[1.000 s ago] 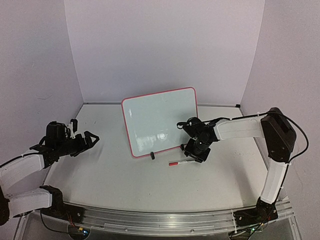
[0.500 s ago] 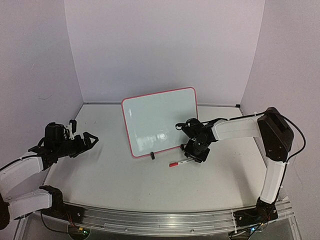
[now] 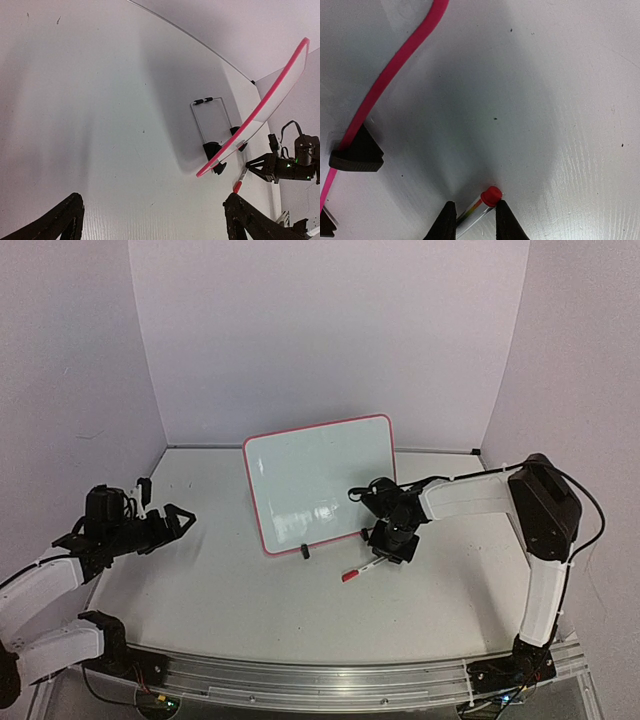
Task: Write a sentence on the whiteboard
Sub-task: Pick up the whiteboard marker from the center of the board.
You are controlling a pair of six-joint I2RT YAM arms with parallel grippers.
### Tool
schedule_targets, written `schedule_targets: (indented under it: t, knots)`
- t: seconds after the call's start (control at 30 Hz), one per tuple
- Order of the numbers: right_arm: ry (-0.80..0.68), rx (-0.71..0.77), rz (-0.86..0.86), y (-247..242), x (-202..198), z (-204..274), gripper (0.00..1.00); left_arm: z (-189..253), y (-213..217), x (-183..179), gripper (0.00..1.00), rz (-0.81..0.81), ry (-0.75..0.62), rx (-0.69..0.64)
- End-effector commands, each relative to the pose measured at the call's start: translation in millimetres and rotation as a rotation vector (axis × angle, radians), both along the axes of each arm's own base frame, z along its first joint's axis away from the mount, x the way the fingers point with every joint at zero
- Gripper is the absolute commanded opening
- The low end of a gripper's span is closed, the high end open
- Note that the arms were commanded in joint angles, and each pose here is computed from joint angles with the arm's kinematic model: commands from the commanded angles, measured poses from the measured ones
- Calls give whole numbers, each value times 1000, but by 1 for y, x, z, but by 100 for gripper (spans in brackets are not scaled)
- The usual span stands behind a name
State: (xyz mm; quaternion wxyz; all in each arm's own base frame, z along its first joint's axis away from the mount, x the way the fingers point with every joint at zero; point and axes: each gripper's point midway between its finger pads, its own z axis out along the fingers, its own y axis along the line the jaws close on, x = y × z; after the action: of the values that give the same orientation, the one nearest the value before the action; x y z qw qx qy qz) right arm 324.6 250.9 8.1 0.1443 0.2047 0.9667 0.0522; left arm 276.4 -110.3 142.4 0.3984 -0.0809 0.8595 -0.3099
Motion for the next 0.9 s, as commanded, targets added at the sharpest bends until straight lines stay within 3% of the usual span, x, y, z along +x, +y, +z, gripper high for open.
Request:
schedule_targets:
  t: [0.0,0.23,0.37,0.43,0.73,0.87]
  knots:
    - [-13,-35,4,-2,9,0,23,27,-10,-4,97,-80,-96,-1]
    - [8,-28,15,3,9,-6,12,40,-38,-17,94,-215,-127,-16]
    - [-16,-16,13,3,10,5,0,62,-55,-26,93,-271,-182,-24]
    - [-28,-8,12,3,11,11,0,69,-58,-27,92,-277,-195,-34]
    - [-246,168,-8,11,16,118,0,139,-81,-33,87,-290,-320,-114]
    - [-413,270,-7,22,19,186,0,156,-130,-38,84,-385,-358,-102]
